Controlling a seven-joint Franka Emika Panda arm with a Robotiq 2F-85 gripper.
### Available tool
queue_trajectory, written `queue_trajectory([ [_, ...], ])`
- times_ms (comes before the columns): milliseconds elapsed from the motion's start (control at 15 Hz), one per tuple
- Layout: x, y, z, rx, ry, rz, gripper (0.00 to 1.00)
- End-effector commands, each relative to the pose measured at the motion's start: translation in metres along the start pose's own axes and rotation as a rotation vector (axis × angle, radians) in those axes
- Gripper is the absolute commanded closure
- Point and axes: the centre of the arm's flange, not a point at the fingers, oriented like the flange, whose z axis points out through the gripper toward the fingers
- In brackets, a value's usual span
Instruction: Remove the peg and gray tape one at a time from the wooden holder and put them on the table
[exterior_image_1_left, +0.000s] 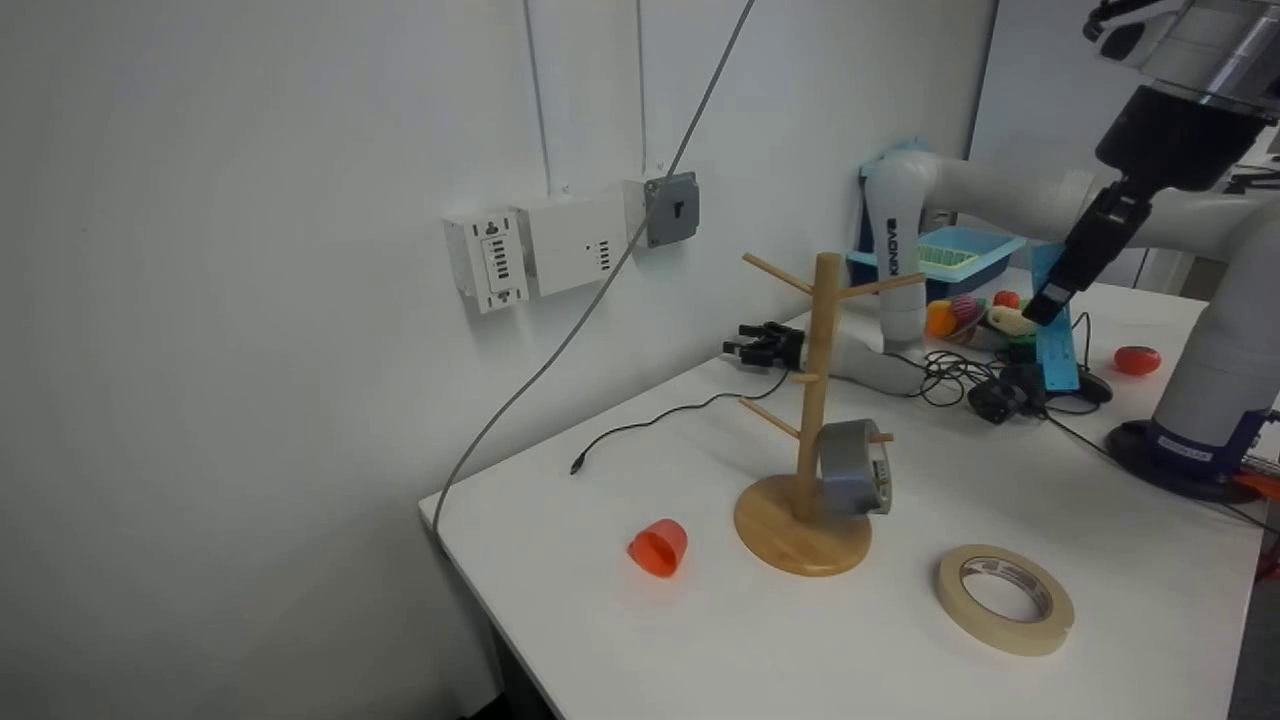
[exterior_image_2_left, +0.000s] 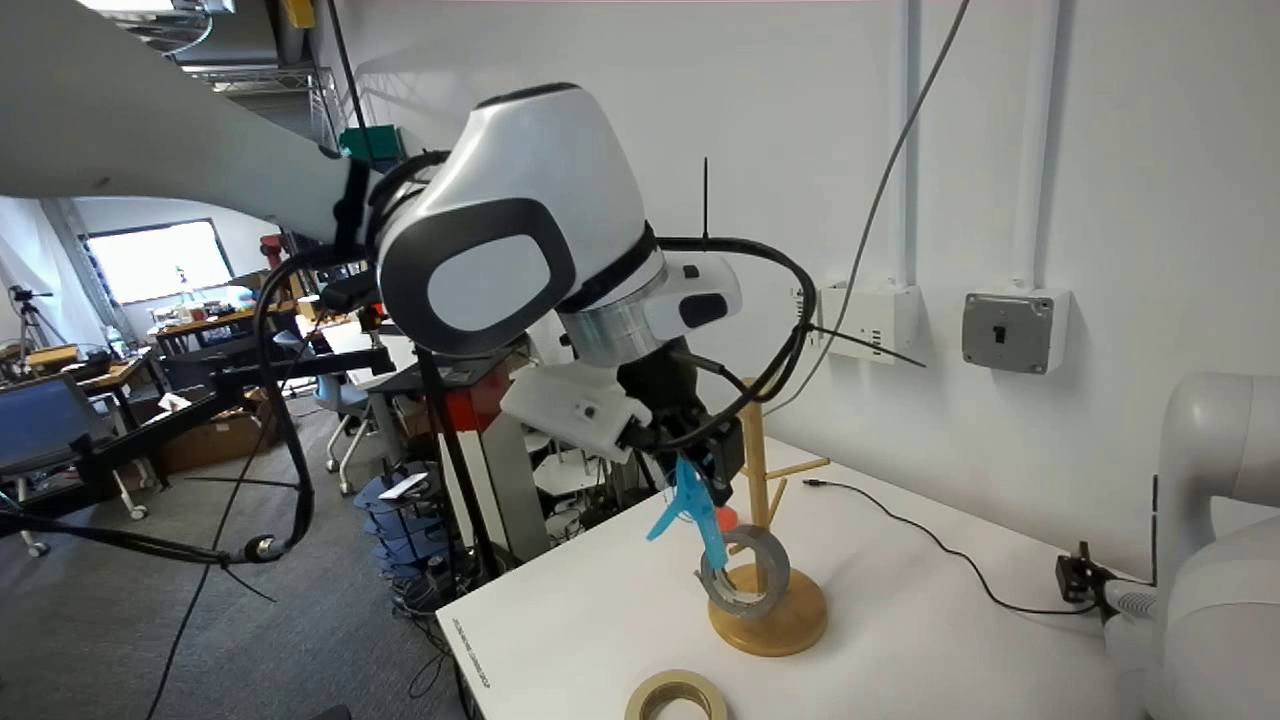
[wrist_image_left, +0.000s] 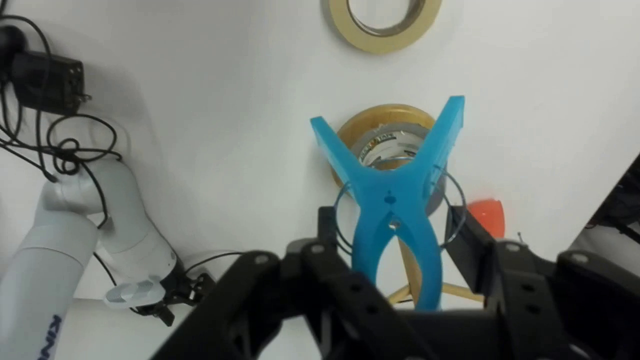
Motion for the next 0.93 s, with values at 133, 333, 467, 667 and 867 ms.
queue_trajectory([
  [133, -0.031, 0.044, 0.023, -0.057, -0.068, 0.076, 0.68],
  [333, -0.037, 0.064, 0.044, -0.062, -0.087, 0.121, 0.68],
  [467, -0.037, 0.074, 0.062, -0.065, -0.097, 0.148, 0.68],
  [667, -0.032, 0.085, 0.086, -0.077, -0.101, 0.196, 0.68],
  [867, -0.021, 0.094, 0.109, -0.092, -0.105, 0.235, 0.68],
])
